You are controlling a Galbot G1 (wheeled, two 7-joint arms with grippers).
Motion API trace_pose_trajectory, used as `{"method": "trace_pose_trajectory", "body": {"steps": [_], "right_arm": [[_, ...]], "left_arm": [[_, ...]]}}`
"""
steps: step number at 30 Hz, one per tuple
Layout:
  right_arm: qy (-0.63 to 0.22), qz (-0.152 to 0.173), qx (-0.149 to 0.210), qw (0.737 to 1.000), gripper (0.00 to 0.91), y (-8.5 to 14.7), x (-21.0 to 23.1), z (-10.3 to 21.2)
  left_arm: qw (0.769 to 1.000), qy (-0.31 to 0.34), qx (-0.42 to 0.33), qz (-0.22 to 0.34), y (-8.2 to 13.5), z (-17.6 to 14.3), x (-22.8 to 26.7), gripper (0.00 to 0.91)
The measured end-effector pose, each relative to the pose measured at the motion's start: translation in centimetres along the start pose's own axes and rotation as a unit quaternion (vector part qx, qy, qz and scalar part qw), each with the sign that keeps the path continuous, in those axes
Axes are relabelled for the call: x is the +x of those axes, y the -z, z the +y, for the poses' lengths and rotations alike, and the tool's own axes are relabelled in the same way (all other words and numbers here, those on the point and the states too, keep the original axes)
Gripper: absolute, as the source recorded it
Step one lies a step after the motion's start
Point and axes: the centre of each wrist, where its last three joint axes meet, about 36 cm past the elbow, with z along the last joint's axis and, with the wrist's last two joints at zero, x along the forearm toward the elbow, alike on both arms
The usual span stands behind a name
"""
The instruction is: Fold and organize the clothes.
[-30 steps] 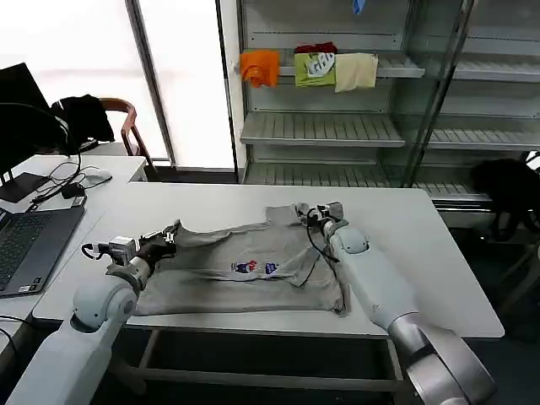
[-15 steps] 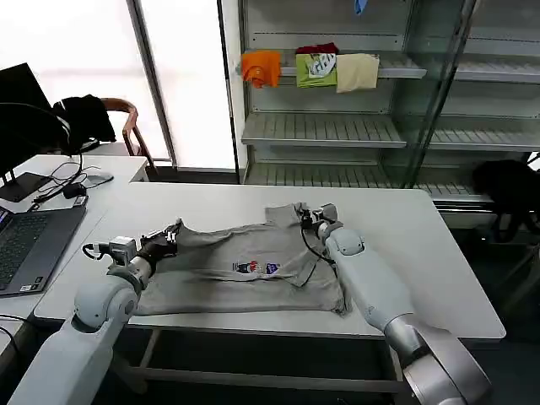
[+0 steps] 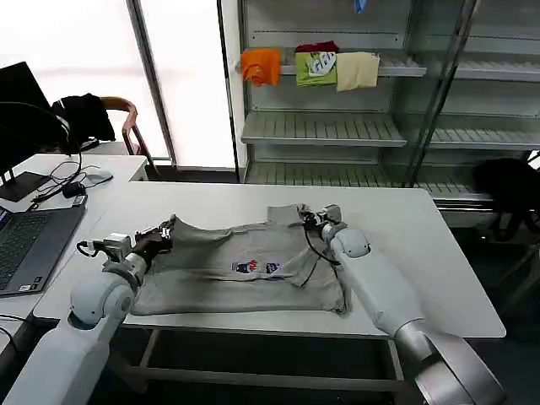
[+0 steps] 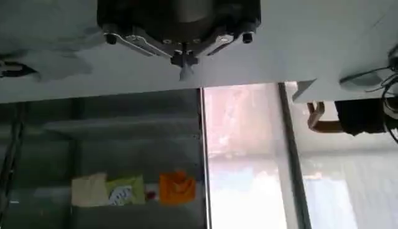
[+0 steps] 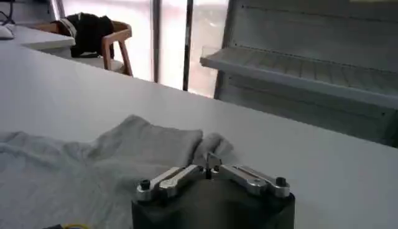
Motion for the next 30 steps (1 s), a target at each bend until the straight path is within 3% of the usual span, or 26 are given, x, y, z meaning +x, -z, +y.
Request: {"method": "trace_pose_trajectory", "body": {"steps": [6,12,30], "right_arm": [[-0.002,-0.052,-0.012,0.999,0.000,1.8,2.4,-1.0],[0.002,-0.081,-0.011,0.997,0.000,2.2,5.0,-1.0],[0.032,-0.108,0.003,0.994,0.000,-2.5,13.1,2.6]], "left_arm": [[1.000,0.008,-0.001,0.000,-0.6,0.3,-0.2,0.000],[1.000,0.014,-0.006,0.003,-0.9,0.7,0.0,0.000],[0.997,0.060,-0.030,0.036,-2.1,1.9,0.1,0.010]]}}
